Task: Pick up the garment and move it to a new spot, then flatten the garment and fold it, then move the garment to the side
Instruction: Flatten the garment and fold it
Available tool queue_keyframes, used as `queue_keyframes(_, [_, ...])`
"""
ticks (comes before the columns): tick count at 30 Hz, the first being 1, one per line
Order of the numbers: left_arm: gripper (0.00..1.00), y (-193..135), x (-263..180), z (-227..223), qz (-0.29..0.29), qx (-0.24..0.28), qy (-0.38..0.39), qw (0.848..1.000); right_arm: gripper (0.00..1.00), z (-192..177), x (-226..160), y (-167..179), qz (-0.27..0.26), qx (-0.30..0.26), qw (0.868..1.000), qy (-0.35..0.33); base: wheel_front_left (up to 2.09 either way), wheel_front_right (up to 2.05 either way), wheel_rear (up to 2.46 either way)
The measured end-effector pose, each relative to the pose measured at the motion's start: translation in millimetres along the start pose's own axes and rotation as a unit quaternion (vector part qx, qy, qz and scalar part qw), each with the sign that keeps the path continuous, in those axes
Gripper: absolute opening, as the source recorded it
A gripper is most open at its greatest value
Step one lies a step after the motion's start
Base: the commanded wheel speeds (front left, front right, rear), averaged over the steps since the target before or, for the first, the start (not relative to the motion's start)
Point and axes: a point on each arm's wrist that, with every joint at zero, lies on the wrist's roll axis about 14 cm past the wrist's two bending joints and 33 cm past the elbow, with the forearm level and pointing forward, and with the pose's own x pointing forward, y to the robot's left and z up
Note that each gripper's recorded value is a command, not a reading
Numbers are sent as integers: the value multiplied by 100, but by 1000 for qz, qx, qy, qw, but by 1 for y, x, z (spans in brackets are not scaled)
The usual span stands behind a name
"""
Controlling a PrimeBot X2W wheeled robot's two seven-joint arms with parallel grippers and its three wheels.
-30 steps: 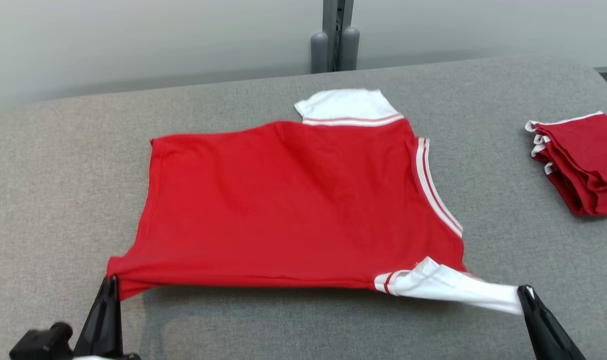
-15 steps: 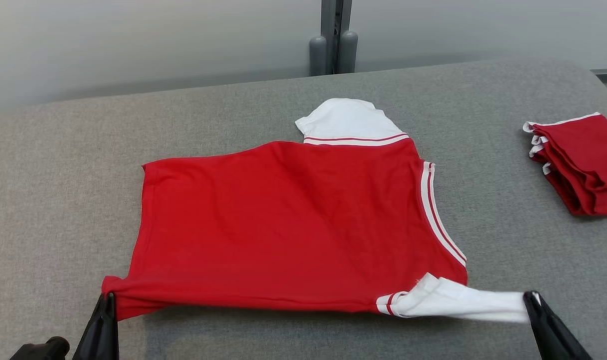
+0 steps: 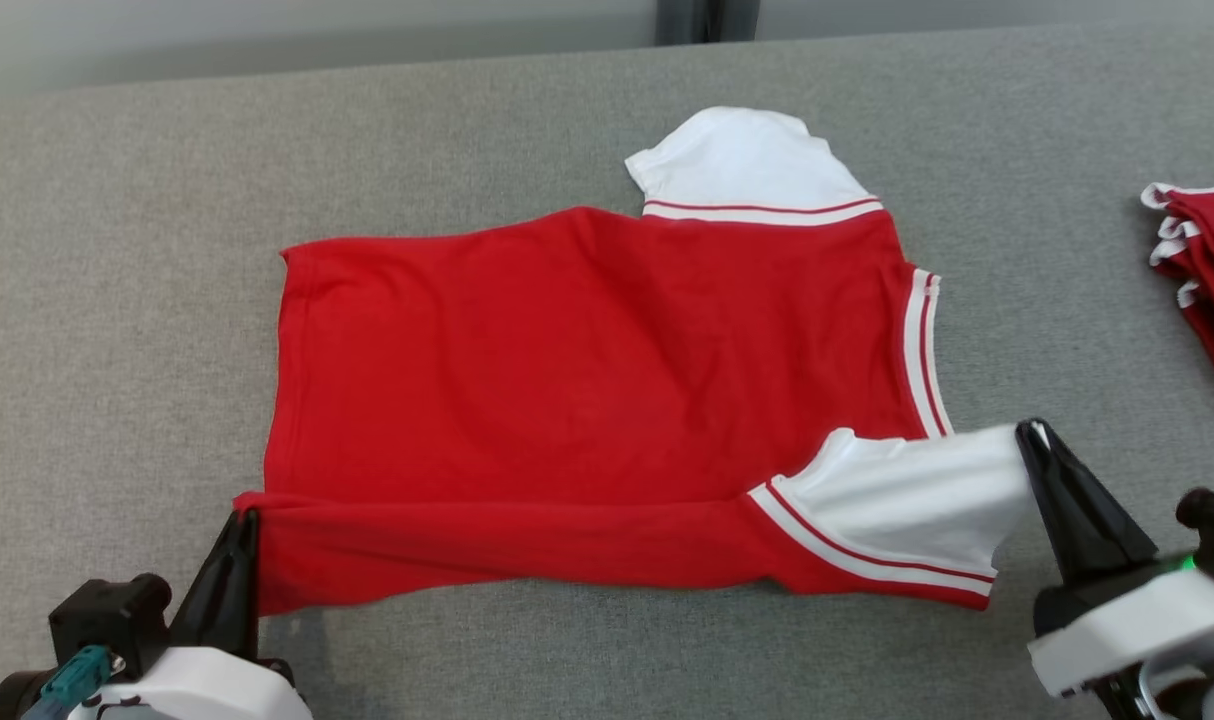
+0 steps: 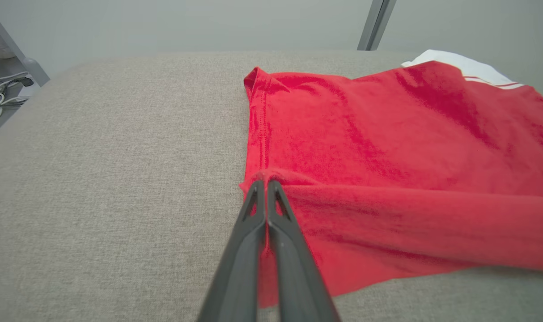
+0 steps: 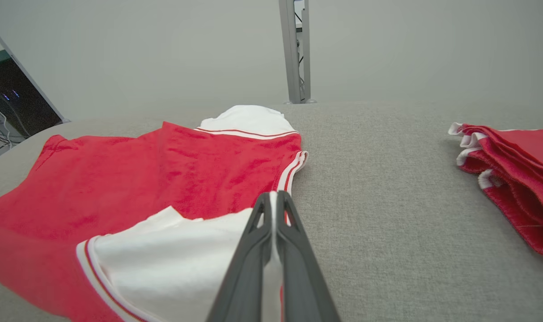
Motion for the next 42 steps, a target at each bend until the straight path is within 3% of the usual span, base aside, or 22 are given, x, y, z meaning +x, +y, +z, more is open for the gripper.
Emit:
queue_keyframes(6, [0, 0, 14, -23, -5, -8, 40, 999, 0, -16, 35, 7, 40, -19, 999, 9, 0, 0, 0])
queue_keyframes(12, [0, -2, 20, -43, -7, -19, 67, 998, 0, -35, 53, 3, 47, -21, 998, 22, 0, 0, 0])
queue_keyframes(13, [14, -2, 21, -44, -7, -20, 67, 998, 0, -38, 53, 1, 45, -19, 999, 24, 0, 0, 0])
queue_keyframes(14, [63, -4, 23, -43, -11, -22, 63, 998, 28, -40, 54, 1, 44, -18, 999, 22, 0, 0, 0])
queue_keyframes(15, [100, -5, 23, -42, -12, -27, 59, 998, 56, -40, 55, 1, 42, -14, 999, 17, 0, 0, 0])
queue_keyframes(16, [100, -8, 24, -41, -15, -34, 53, 998, 100, -39, 55, 2, 41, -7, 999, 11, 0, 0, 0])
queue_keyframes(23, [100, -16, 22, -10, -13, -81, -38, 996, 100, -16, 50, 3, 28, -8, 999, -44, 0, 0, 0])
queue_keyframes(26, [100, -20, 20, 14, -14, -93, -103, 990, 100, 10, 41, 3, 17, -26, 996, -89, 0, 0, 0])
queue_keyframes(31, [100, -21, 16, 40, -13, -84, -167, 982, 100, 30, 22, 1, -4, -43, 991, -124, 0, 0, 0])
queue_keyframes(42, [100, -12, 7, 43, 3, -41, -185, 982, 100, 23, -11, -1, -35, -41, 991, -125, 0, 0, 0])
